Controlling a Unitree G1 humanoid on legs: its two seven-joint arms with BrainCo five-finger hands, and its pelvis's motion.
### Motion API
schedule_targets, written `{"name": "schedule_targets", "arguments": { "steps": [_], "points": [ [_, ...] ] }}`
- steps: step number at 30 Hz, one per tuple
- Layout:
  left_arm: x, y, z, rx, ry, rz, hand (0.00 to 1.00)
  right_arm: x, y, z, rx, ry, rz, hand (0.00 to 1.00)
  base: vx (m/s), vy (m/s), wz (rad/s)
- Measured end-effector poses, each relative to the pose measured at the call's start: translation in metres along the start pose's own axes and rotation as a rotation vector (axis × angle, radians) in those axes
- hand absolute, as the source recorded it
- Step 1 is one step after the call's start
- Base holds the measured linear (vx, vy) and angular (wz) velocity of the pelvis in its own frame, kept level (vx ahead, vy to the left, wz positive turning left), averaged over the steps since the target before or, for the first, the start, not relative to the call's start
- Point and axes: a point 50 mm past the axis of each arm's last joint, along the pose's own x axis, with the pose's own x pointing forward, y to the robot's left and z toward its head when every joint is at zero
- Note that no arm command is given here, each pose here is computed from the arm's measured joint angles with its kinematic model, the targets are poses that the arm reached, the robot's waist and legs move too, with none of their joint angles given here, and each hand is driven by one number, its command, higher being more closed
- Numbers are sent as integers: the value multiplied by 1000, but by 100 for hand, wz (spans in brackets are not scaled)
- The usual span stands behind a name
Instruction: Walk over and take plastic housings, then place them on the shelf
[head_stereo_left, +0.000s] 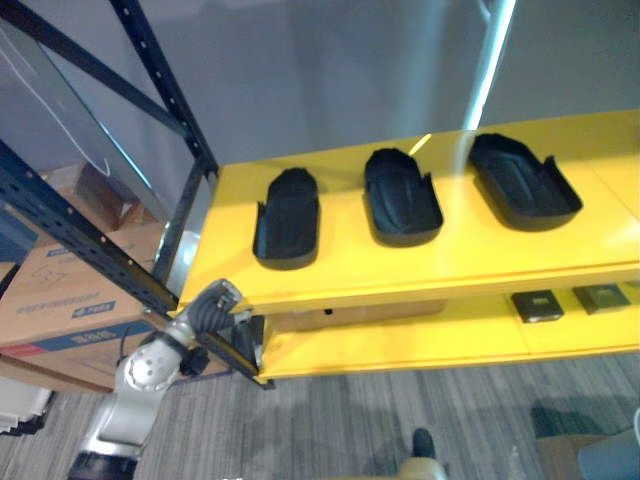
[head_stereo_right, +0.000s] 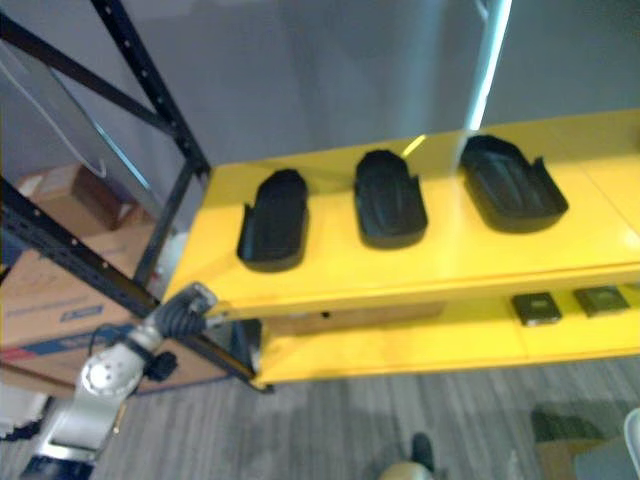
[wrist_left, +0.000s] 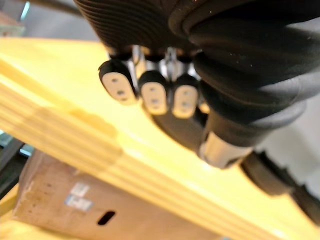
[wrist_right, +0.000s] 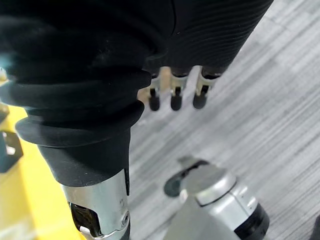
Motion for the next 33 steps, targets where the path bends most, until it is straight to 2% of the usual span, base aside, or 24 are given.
{"name": "schedule_targets", "arguments": {
  "steps": [11, 20, 27, 33],
  "points": [
    [34, 19, 24, 96, -75, -13, 100, -1, -2, -4, 12, 26, -4, 0, -35, -31, -2],
    [48, 20, 34, 154, -79, -102, 100, -1, -2, -7, -6, 47, 0, 0, -36, -24, -8],
    [59, 23, 36, 204, -30, -169, 100, -1, -1, -5, -6, 42, 3, 0, -29, -35, -1],
    [62, 26, 21, 179, 74, -212, 100, -1, 0, -5, -5, 43, 6, 0, -45, -30, -3]
  ]
}}
